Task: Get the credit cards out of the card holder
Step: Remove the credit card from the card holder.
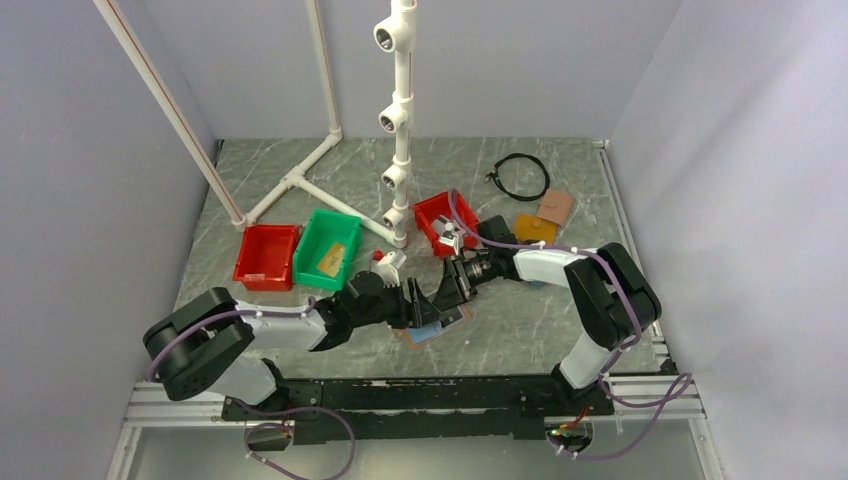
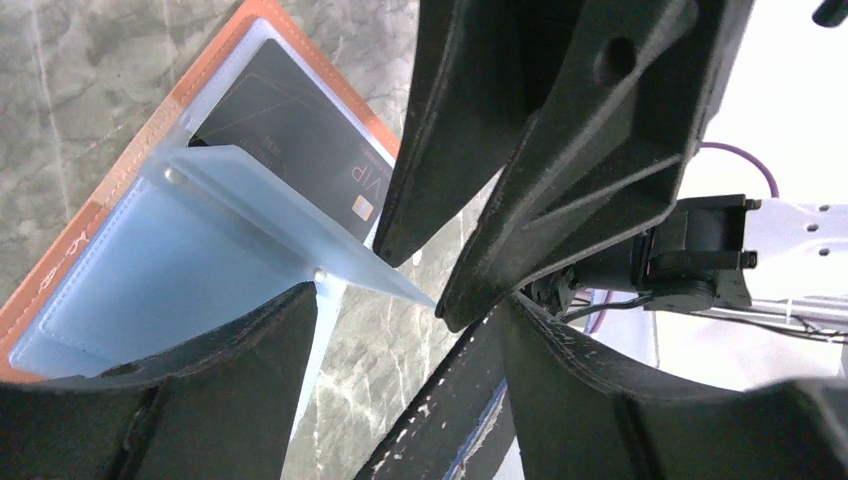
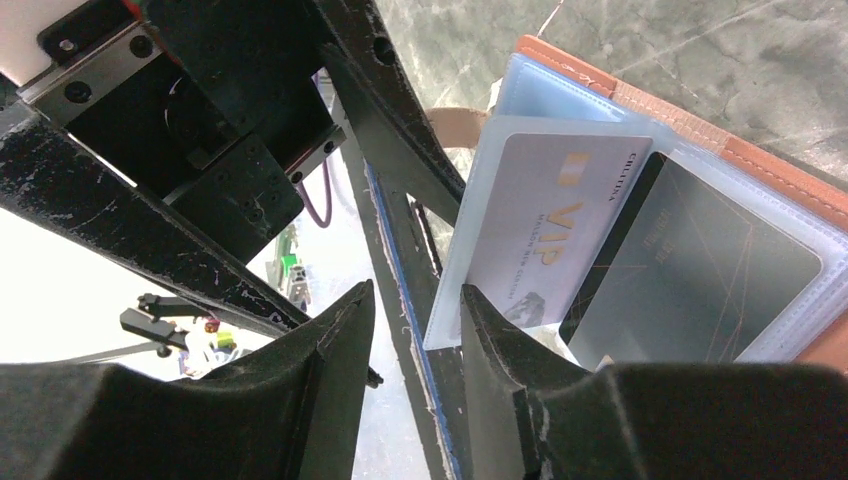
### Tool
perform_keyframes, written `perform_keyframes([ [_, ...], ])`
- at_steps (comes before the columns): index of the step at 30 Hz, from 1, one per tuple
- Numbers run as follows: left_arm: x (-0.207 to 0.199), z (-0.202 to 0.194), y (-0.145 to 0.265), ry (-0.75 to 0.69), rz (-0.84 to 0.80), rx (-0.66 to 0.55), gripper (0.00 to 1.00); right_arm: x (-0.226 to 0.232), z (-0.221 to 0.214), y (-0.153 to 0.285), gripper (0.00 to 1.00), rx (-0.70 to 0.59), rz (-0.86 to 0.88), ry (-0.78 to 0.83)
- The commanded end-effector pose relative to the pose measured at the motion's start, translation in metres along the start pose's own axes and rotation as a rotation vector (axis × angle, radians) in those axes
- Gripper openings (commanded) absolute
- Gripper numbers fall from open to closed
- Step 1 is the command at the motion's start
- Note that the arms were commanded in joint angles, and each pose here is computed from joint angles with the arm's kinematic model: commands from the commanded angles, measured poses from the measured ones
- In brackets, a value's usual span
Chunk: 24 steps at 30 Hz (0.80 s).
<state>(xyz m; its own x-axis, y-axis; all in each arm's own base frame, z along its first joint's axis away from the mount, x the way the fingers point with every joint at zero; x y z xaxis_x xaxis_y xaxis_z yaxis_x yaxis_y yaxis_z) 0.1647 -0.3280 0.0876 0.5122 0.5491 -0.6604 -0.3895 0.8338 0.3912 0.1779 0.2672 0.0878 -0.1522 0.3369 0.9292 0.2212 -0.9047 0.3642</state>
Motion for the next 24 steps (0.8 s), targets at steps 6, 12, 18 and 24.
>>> perform_keyframes([
  [6, 0.01, 0.003, -0.01, 0.068, 0.098, 0.024, 0.79, 0.011, 0.004, -0.004, 0.39, 0.012, 0.033, 0.023],
  [12, 0.016, -0.001, -0.013, 0.079, 0.123, 0.033, 0.73, 0.02, -0.004, -0.008, 0.35, 0.06, 0.082, 0.012],
  [18, 0.024, -0.005, -0.011, 0.088, 0.165, 0.039, 0.68, 0.024, -0.008, -0.01, 0.31, 0.086, 0.106, 0.007],
  [24, 0.031, -0.006, -0.005, 0.084, 0.207, 0.034, 0.57, 0.023, -0.006, -0.01, 0.27, 0.079, 0.094, 0.022],
])
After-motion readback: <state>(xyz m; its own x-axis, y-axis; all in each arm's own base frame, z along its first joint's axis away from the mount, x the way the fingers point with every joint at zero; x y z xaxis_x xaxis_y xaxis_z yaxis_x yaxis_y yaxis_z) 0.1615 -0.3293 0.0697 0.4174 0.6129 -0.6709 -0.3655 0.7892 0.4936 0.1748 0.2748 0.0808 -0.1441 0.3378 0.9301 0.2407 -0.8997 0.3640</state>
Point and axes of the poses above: each gripper's point midway between its finger pads, its own y axis back along the fingers, its own x axis along the line the jaws close on, z = x × y, the point moved 1 cm from there along y, back along the fingers, and after that the axes turned 13 degrees about -y, right-handed, at the moved point
